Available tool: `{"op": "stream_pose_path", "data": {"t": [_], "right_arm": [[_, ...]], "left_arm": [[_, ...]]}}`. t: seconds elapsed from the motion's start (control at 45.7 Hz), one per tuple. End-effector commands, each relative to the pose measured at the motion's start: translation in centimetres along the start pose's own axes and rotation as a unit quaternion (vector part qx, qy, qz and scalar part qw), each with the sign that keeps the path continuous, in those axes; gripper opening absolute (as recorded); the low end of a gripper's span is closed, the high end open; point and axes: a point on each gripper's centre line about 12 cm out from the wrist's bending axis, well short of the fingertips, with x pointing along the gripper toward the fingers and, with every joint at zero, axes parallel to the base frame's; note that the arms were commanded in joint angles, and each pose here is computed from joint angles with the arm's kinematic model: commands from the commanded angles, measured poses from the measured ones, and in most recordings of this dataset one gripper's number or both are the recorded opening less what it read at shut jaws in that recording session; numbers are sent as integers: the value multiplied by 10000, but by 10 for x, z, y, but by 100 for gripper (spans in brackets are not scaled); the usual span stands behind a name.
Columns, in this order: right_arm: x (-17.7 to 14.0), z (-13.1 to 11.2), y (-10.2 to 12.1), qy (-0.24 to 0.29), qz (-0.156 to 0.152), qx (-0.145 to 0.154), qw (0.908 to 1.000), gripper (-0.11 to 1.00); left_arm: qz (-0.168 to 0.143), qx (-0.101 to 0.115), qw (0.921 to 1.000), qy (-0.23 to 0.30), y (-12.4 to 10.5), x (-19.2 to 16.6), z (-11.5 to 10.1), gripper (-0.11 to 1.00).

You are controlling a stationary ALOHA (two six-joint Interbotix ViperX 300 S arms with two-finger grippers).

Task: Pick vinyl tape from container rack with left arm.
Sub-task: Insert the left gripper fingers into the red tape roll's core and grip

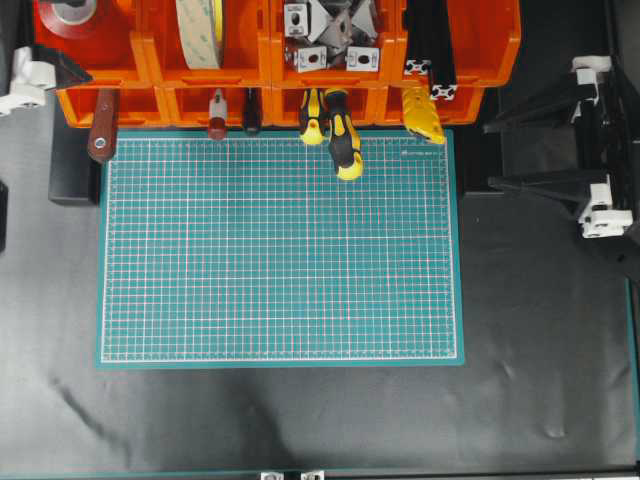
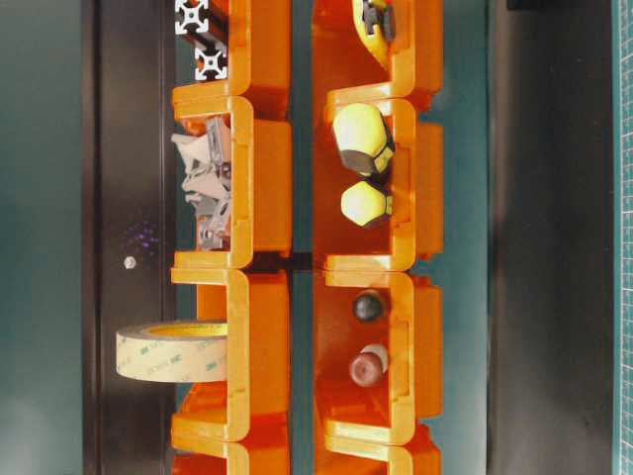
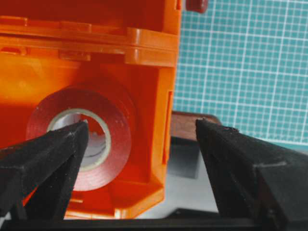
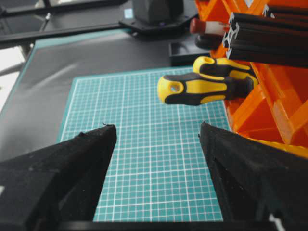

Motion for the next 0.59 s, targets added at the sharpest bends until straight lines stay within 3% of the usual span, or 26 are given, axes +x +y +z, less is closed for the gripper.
{"op": "stream_pose_path", "data": {"t": [0.0,0.569], "right_arm": [[0,11,1,-123,4,-14,9999,70],[-1,11,1,-146,6,-37,9999,70]], "left_arm": [[46,-67,10000,-10,5,0,1,86],[46,-102,9997,237,9,15,-6,83]]}}
